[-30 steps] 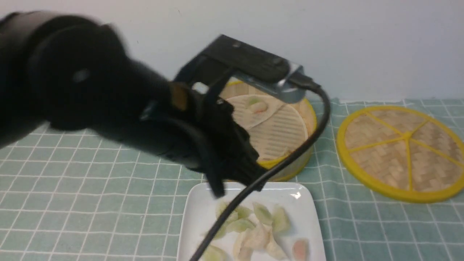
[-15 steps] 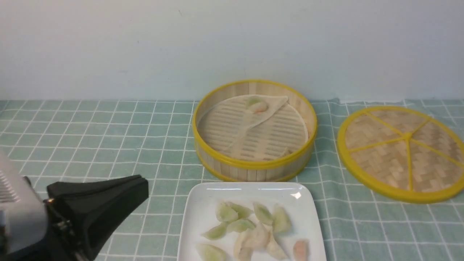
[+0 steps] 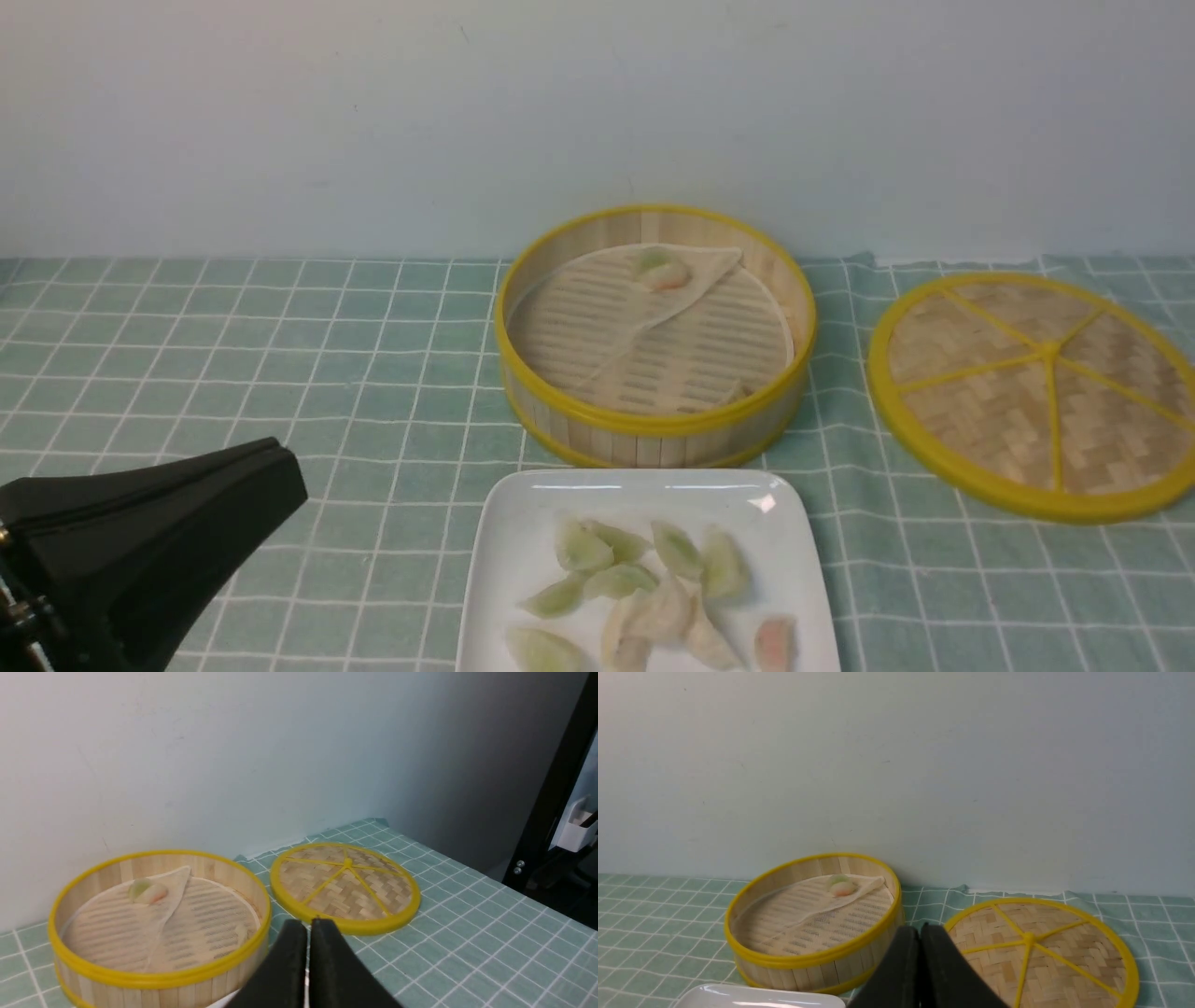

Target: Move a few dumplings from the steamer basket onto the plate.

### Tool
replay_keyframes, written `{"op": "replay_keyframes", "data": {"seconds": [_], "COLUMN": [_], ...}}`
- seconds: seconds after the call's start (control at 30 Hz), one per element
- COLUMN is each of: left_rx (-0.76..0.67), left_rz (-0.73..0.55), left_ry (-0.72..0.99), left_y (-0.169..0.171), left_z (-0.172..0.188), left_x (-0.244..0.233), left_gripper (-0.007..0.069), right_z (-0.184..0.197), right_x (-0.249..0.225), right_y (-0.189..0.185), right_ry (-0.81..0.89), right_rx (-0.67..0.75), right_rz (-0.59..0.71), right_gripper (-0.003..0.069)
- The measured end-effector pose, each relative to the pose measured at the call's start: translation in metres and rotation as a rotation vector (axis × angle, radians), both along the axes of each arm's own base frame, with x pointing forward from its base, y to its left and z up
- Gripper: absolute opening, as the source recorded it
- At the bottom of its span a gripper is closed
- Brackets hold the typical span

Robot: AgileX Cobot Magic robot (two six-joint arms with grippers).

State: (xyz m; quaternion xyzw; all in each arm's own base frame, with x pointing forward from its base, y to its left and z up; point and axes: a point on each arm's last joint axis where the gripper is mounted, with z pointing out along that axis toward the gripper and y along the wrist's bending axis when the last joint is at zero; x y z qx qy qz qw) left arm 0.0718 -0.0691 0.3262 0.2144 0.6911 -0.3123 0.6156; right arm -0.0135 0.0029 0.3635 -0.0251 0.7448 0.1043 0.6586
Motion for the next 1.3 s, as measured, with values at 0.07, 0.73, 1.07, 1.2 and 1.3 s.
{"op": "replay_keyframes", "data": {"seconds": [0.07, 0.73, 1.07, 1.2, 1.3], "left_rx": [0.015, 0.180, 0.270, 0.270, 0.270], "left_rz": [0.001, 0.592, 0.608, 0.608, 0.608], "left_ry": [-0.014, 0.042, 0.150, 0.150, 0.150], "left_y": [0.000, 0.059, 0.061, 0.061, 0.061], "left_z": [0.000, -0.142, -0.155, -0.155, -0.155], "left_x": [0.000, -0.017, -0.020, -0.020, -0.020], "left_gripper": [-0.0006, -0.0006, -0.0006, -0.0006, -0.0006], "right_z": [0.000, 0.000, 0.000, 0.000, -0.001], "right_x": [0.000, 0.000, 0.000, 0.000, 0.000], "right_y": [0.000, 0.000, 0.000, 0.000, 0.000], "right_ry": [0.000, 0.000, 0.000, 0.000, 0.010], "right_rx": [0.000, 0.000, 0.000, 0.000, -0.002], "right_rz": [0.000, 0.000, 0.000, 0.000, 0.001], "right_gripper": [-0.0015, -0.0015, -0.0015, -0.0015, -0.0015]}}
